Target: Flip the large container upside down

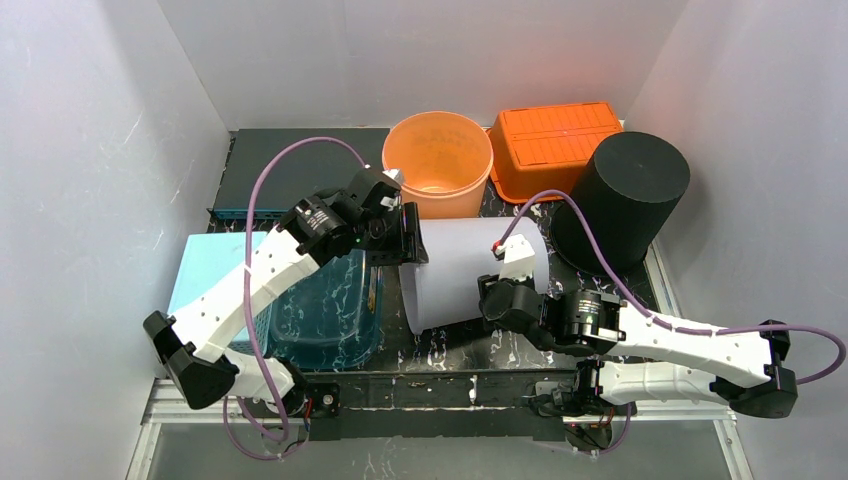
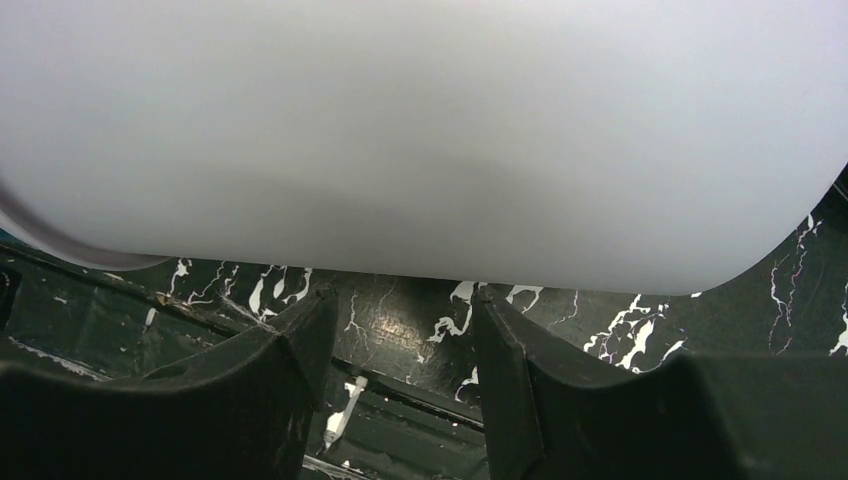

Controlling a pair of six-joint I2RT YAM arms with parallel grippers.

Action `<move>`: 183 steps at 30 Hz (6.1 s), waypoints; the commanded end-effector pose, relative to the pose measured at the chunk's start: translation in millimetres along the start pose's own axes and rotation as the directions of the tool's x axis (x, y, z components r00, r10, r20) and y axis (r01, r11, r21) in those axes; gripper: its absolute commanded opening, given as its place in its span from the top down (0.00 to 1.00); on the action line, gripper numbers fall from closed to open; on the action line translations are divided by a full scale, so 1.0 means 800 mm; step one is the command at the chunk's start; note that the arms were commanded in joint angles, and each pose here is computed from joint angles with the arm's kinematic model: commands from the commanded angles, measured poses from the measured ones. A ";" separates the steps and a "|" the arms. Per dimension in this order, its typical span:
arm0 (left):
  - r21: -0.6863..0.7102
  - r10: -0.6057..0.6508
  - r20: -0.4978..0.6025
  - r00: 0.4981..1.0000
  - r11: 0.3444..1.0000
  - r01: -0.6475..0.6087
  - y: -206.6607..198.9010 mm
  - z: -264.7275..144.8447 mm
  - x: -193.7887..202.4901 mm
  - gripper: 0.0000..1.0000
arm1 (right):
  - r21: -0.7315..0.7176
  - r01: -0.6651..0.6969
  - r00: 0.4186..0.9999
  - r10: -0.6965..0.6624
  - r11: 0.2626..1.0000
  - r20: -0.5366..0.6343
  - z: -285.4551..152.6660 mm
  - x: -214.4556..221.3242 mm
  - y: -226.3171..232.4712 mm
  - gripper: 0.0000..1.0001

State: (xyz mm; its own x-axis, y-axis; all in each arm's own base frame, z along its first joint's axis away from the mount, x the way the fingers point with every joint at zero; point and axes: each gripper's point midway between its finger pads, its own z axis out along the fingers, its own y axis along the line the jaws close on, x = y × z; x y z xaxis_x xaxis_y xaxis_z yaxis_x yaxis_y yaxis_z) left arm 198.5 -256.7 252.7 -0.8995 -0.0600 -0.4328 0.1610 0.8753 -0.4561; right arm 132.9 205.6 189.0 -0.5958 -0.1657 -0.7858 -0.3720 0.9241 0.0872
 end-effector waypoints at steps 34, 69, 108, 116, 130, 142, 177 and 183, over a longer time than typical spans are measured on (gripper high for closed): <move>-0.123 0.071 0.048 0.996 0.990 -0.065 0.022 -0.002 0.000 0.92 | 0.106 -0.187 0.981 0.191 0.977 -0.032 -0.007 -0.151 -0.065 0.17; 0.091 0.114 -0.009 0.993 0.989 -0.112 -0.022 0.002 0.018 0.95 | -0.190 -0.592 0.778 0.617 0.783 0.120 0.000 -0.144 -0.102 0.19; 0.391 -0.050 -0.110 0.993 0.916 0.090 -0.076 0.046 0.075 1.00 | -0.498 -0.486 0.793 0.602 0.718 0.095 -0.102 -0.214 -0.038 0.26; 0.355 -0.056 -0.137 0.989 0.929 0.102 -0.061 0.066 0.094 1.00 | -0.518 -0.459 0.816 0.573 0.722 0.075 -0.098 -0.217 -0.030 0.27; 0.315 -0.050 -0.167 0.985 0.944 0.101 -0.045 0.082 0.121 1.00 | -0.511 -0.431 0.858 0.513 0.743 0.021 -0.084 -0.207 -0.024 0.28; 0.263 -0.021 -0.118 0.993 0.963 0.052 -0.022 0.070 0.118 0.93 | -0.465 -0.385 0.885 0.461 0.797 0.058 -0.083 -0.225 -0.034 0.25; -0.129 -0.047 0.434 0.899 0.985 0.114 0.137 -0.057 0.042 0.06 | 0.117 0.215 0.973 -0.223 0.970 0.056 -0.009 -0.252 0.051 0.10; -0.148 -0.051 0.461 0.886 0.980 0.134 0.148 -0.065 0.041 0.06 | 0.160 0.267 0.959 -0.279 0.950 0.054 0.008 -0.245 0.074 0.08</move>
State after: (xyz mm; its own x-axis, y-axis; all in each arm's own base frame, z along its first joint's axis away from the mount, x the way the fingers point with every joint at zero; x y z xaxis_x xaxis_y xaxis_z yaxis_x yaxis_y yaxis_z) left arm 163.9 -146.5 212.0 -0.6692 -0.2876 -0.6852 0.0156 0.9164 -0.3999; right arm 222.6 300.7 332.2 -0.4749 -0.3949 -0.7865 -0.4718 0.8686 -0.1512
